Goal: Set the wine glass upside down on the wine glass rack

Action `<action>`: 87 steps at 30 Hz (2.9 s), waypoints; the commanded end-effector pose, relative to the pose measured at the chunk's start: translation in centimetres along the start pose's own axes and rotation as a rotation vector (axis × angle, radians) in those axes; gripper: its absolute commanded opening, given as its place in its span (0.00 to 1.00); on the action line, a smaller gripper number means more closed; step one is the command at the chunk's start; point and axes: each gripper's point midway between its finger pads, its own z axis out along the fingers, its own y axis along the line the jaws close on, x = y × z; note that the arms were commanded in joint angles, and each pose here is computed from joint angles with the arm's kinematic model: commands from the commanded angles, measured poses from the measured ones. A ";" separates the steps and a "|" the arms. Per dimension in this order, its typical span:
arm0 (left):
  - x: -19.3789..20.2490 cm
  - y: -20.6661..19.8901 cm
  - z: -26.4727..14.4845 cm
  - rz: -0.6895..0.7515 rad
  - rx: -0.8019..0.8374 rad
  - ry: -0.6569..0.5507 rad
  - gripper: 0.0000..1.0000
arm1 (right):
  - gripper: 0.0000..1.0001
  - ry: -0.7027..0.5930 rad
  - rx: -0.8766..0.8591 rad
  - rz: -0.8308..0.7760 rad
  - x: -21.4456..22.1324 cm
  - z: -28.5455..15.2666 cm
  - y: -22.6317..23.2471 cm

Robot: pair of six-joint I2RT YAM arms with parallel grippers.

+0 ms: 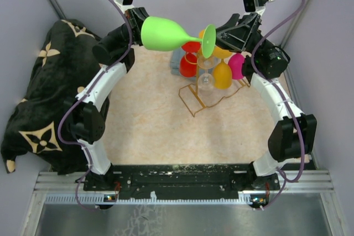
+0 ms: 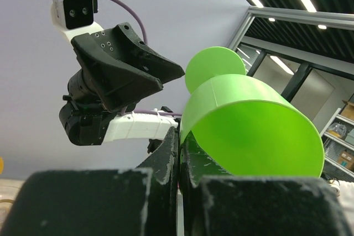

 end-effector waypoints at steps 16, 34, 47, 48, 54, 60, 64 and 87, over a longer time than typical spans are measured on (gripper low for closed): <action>-2.0 -0.1 -1.9 0.060 0.009 -0.068 0.00 | 0.45 0.089 -0.162 -0.166 3.3 1.2 5.8; -1.5 0.2 -2.3 0.048 0.016 -0.074 0.00 | 0.28 0.115 -0.173 -0.151 3.9 3.6 4.9; -1.1 -0.5 -2.2 0.057 0.031 -0.059 0.00 | 0.33 0.095 -0.171 -0.137 3.4 4.0 4.3; -1.1 -0.6 -2.2 0.057 0.032 -0.057 0.00 | 0.33 0.093 -0.172 -0.137 3.3 4.0 4.3; -0.8 -0.5 -2.4 0.054 0.029 -0.055 0.00 | 0.33 0.090 -0.171 -0.138 3.3 4.1 4.4; -0.4 -0.7 -2.4 0.061 0.038 -0.043 0.00 | 0.31 0.078 -0.169 -0.133 2.9 4.2 4.2; -0.2 -0.8 -2.4 0.064 0.044 -0.038 0.00 | 0.29 0.071 -0.169 -0.128 2.8 4.3 4.0; -0.1 -1.6 -2.5 0.075 0.074 -0.039 0.13 | 0.00 0.063 -0.194 -0.129 2.6 4.5 5.0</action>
